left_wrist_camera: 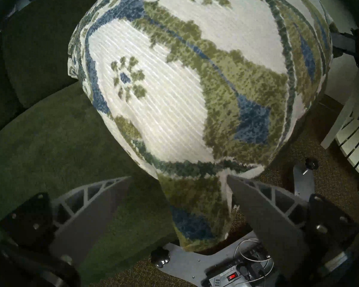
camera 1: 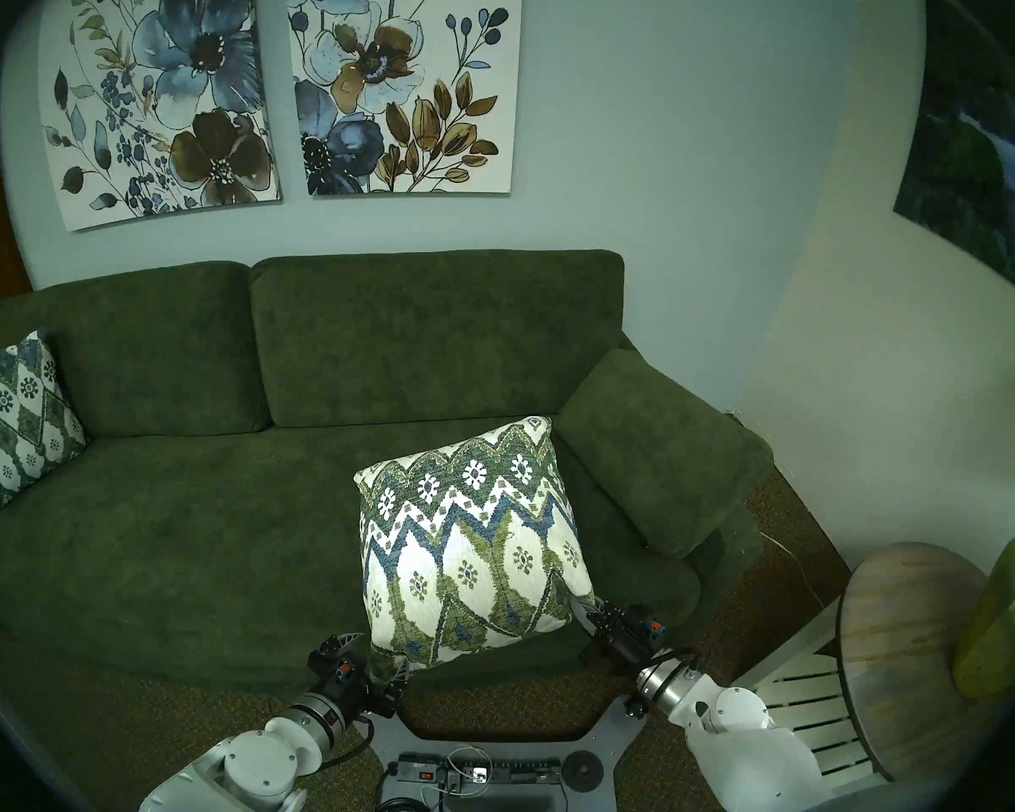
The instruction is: Fluff a cushion
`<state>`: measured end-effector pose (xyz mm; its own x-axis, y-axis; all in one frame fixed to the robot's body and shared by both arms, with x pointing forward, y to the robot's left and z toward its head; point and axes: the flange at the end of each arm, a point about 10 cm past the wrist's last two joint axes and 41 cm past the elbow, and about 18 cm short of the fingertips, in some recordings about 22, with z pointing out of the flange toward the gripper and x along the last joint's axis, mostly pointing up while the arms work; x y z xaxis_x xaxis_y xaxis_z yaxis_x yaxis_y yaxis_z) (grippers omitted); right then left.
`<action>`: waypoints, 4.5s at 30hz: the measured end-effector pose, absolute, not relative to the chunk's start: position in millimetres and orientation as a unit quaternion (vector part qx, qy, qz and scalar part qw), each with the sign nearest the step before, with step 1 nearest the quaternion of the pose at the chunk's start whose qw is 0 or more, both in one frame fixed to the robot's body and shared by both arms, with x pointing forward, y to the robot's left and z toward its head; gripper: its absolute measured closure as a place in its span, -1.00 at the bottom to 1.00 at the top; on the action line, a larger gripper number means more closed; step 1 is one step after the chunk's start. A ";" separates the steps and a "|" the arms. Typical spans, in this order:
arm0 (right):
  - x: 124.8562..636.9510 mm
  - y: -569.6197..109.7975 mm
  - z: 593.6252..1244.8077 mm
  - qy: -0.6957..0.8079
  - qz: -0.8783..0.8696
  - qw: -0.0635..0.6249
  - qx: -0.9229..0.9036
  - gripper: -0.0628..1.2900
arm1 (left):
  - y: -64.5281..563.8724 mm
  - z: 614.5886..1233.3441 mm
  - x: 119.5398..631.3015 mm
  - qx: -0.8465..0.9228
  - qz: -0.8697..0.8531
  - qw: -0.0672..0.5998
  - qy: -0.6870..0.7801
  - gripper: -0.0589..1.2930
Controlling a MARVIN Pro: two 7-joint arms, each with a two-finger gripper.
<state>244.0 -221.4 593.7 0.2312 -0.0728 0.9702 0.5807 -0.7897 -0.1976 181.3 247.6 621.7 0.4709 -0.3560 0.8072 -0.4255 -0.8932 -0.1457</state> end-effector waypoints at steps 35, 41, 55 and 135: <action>247.9 -222.7 594.9 -0.171 -0.599 0.272 -0.733 0.96 | 216.0 620.9 259.5 0.776 0.515 0.044 -0.362 0.93; 248.1 -224.6 594.9 -0.169 -0.600 0.269 -0.735 0.96 | 213.5 639.5 262.4 0.751 0.533 0.049 -0.387 -0.43; 240.9 -225.3 591.4 -0.167 -0.594 0.269 -0.739 0.96 | 203.0 625.5 211.6 0.806 0.436 0.044 -0.398 -0.72; 243.9 -220.9 594.7 -0.174 -0.596 0.276 -0.733 0.96 | 253.8 612.8 192.9 0.831 0.441 0.123 -0.315 -0.89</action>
